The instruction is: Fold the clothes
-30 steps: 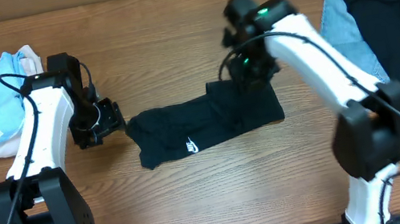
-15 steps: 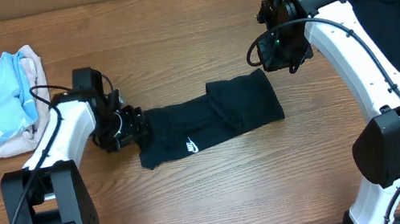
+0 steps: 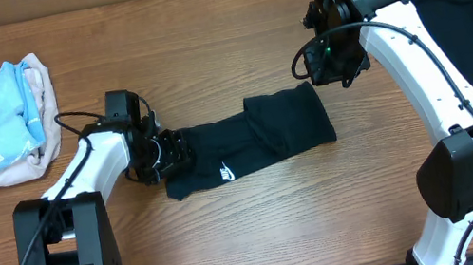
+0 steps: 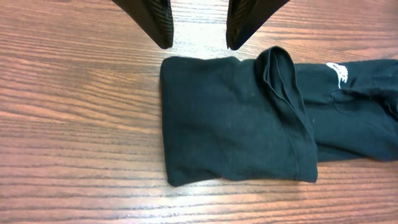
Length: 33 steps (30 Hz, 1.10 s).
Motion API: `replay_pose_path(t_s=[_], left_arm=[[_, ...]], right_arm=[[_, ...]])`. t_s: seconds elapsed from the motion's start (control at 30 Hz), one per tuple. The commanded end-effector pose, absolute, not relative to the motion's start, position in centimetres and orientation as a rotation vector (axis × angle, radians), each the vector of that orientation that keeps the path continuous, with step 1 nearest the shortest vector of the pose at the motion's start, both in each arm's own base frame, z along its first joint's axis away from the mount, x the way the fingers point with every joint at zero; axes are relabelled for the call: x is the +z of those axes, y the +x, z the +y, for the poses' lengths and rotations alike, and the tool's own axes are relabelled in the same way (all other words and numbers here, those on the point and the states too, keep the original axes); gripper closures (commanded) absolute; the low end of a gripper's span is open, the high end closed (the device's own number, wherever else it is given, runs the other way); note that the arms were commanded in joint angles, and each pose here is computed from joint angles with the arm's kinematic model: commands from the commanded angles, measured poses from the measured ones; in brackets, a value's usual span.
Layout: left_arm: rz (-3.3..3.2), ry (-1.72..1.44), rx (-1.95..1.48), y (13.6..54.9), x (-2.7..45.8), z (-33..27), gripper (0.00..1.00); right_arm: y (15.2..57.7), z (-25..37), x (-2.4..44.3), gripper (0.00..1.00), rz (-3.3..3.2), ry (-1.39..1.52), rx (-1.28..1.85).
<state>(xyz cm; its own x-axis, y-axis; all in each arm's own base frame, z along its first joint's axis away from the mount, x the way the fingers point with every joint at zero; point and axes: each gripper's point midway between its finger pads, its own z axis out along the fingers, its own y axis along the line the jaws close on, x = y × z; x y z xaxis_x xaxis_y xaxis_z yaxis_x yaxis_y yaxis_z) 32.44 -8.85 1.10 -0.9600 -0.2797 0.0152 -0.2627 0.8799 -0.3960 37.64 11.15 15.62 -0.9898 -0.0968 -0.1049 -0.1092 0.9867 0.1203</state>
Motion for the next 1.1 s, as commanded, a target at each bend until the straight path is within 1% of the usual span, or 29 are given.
replay_pose_path(t_s=[0.0,0.07,0.1,0.13,0.17,0.2,0.27,0.33,0.4,0.47,0.57,0.7,0.83,1.07], left_arm=[[3.035,-0.515,-0.618,31.2,-0.1,-9.3,0.26],[3.026,-0.516,-0.622,31.3,-0.1,-9.4,0.28],[3.022,-0.522,-0.623,31.4,-0.1,-9.4,0.31],[3.019,-0.524,-0.625,31.5,-0.1,-9.4,0.37],[3.015,-0.522,-0.63,31.6,-0.1,-9.5,0.46],[3.013,-0.52,-0.63,31.6,-0.1,-9.5,0.59],[3.013,-0.52,-0.629,31.6,-0.1,-9.5,0.74],[3.011,-0.52,-0.625,31.7,-0.1,-9.4,0.87],[3.008,-0.518,-0.607,31.8,-0.2,-9.1,0.94],[3.004,-0.533,-0.573,31.9,-0.3,-8.5,0.96],[2.987,-0.595,-0.533,32.2,-0.2,-6.8,0.96],[2.942,-0.661,-0.489,32.8,1.0,-3.0,0.96],[2.874,-0.699,-0.45,33.9,3.5,1.8,0.96],[2.788,-0.758,-0.342,35.3,9.8,9.1,0.96]], right_arm=[[37.8,10.9,16.1,0.68,3.022,-0.152,0.18],[37.8,10.9,16.0,0.68,3.022,-0.152,0.179],[37.8,10.9,16.0,0.68,3.023,-0.152,0.179],[37.8,10.9,16.0,0.69,3.023,-0.152,0.179],[37.7,10.9,16.0,0.68,3.024,-0.152,0.179],[37.7,10.9,16.0,0.68,3.025,-0.152,0.179],[37.7,10.9,16.0,0.68,3.025,-0.152,0.178],[37.7,10.9,16.0,0.68,3.025,-0.152,0.178],[37.7,10.9,16.0,0.68,3.026,-0.152,0.178],[37.6,10.9,16.0,0.68,3.029,-0.152,0.175],[37.6,10.5,16.0,0.68,3.033,-0.149,0.145],[37.5,10.2,15.9,0.68,3.037,-0.148,0.118],[37.5,10.2,15.9,0.68,3.035,-0.148,0.119],[37.5,10.2,15.9,0.68,3.036,-0.148,0.119]])
